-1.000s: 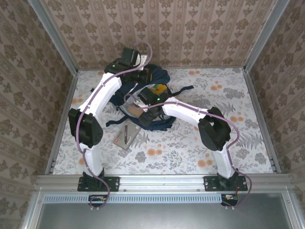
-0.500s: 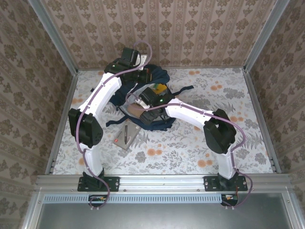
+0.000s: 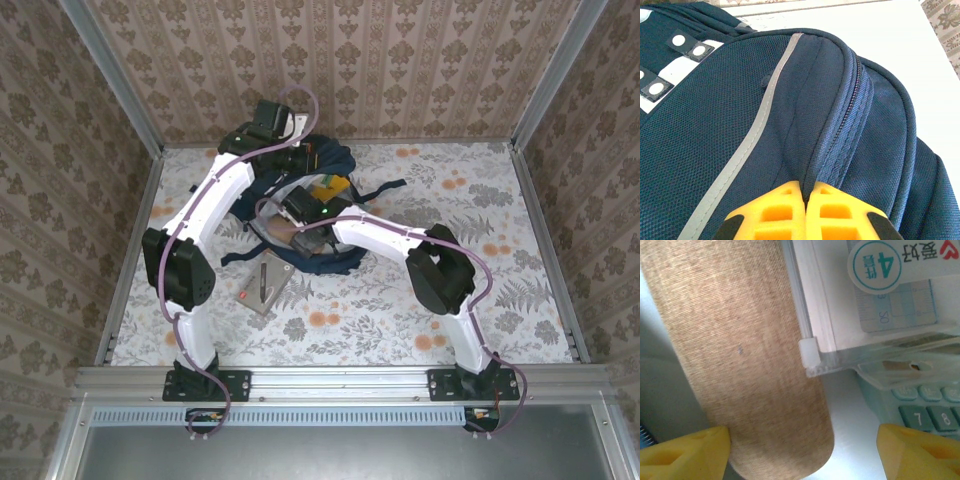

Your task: Pack the student bag

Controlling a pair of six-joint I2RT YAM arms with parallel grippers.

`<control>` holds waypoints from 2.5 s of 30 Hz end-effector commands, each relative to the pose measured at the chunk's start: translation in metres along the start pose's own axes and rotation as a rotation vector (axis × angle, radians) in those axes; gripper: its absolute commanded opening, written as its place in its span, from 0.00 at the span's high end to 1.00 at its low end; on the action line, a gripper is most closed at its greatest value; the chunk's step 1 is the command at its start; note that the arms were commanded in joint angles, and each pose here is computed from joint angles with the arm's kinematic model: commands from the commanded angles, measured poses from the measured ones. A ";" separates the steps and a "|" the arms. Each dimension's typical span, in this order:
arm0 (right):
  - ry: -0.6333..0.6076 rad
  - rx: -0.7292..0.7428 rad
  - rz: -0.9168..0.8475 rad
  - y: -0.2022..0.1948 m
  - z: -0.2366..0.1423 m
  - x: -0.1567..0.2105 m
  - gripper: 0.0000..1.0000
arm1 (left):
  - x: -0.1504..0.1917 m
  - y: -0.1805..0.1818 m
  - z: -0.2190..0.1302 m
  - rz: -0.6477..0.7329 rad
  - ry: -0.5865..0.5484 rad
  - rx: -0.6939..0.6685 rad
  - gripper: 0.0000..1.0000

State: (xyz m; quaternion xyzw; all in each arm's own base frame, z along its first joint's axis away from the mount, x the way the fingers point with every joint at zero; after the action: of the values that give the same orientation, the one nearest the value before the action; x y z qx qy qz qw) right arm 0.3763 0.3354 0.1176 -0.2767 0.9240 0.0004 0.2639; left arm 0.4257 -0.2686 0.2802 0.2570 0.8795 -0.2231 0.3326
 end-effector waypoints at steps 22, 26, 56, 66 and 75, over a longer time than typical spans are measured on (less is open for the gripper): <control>-0.189 -0.144 0.101 0.184 -0.039 0.030 0.18 | -0.027 0.020 -0.037 -0.022 -0.112 0.010 1.00; -0.135 -0.057 0.097 0.188 -0.018 0.034 0.17 | -0.025 0.019 -0.038 -0.026 -0.110 0.017 1.00; 0.006 -0.080 0.461 0.102 -0.084 0.109 0.00 | -0.025 0.017 -0.029 -0.041 -0.112 0.044 1.00; 0.127 0.029 0.539 0.111 -0.044 0.122 0.00 | -0.021 0.017 -0.030 -0.036 -0.105 0.044 1.00; 0.160 0.048 0.508 0.114 -0.022 0.138 0.00 | -0.020 0.017 -0.028 -0.035 -0.102 0.048 1.00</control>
State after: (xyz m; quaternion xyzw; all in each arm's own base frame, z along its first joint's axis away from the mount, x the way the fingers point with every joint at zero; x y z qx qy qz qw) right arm 0.2118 0.3603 0.0658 -0.0276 0.9782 0.0375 0.2026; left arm 0.4370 -0.2483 0.2785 0.2401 0.8799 -0.2452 0.3287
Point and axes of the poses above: each hand's point on the last joint's axis, 136 mm out from that joint toward the fingers, its own z axis out along the fingers, its own y axis along the line the jaws close on, x = y × z, the point moved 3 cm from there along -z, back along the fingers, and after that the axes turned 12 degrees about z, right-handed, at the moved point
